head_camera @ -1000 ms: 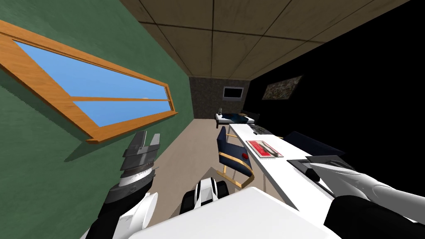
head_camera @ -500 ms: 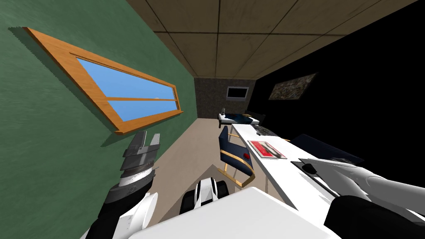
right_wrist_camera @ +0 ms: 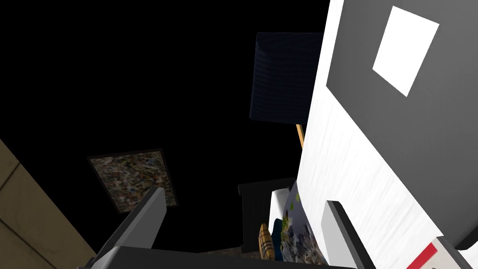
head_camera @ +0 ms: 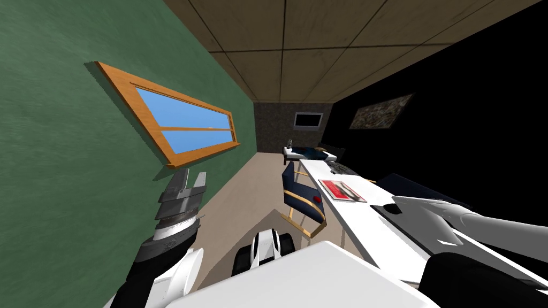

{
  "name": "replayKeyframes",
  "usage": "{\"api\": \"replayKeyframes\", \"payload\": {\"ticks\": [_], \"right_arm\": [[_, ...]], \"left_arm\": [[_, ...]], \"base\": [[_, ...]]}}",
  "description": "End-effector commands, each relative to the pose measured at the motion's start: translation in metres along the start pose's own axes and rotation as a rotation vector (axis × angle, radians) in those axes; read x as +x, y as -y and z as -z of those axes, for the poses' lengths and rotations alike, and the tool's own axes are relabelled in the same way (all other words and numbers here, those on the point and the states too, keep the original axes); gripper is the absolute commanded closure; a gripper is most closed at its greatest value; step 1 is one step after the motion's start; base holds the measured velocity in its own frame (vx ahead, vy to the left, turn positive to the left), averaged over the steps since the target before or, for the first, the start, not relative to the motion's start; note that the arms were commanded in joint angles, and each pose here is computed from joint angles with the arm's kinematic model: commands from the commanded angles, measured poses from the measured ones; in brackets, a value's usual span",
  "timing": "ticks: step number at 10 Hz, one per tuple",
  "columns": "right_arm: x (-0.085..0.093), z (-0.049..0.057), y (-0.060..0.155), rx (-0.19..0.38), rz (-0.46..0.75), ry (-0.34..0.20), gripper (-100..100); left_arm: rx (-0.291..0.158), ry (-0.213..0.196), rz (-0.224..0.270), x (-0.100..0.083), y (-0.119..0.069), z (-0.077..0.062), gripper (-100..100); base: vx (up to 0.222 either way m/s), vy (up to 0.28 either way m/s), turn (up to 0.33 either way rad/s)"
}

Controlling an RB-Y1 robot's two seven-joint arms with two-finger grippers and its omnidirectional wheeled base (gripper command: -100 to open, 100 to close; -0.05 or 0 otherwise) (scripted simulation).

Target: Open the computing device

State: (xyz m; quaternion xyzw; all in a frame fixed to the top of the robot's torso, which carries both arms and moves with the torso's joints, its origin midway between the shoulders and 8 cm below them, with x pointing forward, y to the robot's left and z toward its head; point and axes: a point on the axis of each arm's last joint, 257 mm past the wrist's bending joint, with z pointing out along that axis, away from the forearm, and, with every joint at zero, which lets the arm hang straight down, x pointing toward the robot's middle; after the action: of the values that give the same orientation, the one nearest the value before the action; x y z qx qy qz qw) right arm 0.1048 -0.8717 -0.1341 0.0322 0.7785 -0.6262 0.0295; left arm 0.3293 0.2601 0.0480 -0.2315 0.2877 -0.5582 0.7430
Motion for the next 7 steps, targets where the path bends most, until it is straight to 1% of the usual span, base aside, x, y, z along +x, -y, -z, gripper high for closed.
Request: {"api": "replayKeyframes", "payload": {"ticks": [1,2,3,7], "right_arm": [[-0.0086,0.0055,0.0087,-0.004,-0.002,-0.026,-100],[-0.0066,0.0053,0.0060,-0.004,-0.003,-0.018,-100],[-0.0069,0.0056,0.0067,-0.003,-0.002,-0.020,0],[-0.0066,0.0056,0.0065,-0.003,-0.002,-0.021,0]], "left_arm": [[0.000,0.000,0.000,0.0000,0.0000,0.0000,0],[0.000,0.000,0.000,0.0000,0.0000,0.0000,0],[0.000,0.000,0.000,0.0000,0.0000,0.0000,0],[0.000,0.000,0.000,0.0000,0.0000,0.0000,0]], "base": [[-0.126,-0.004,0.106],[-0.055,-0.004,0.021],[-0.010,0.000,-0.006],[-0.002,0.000,0.000]]}}
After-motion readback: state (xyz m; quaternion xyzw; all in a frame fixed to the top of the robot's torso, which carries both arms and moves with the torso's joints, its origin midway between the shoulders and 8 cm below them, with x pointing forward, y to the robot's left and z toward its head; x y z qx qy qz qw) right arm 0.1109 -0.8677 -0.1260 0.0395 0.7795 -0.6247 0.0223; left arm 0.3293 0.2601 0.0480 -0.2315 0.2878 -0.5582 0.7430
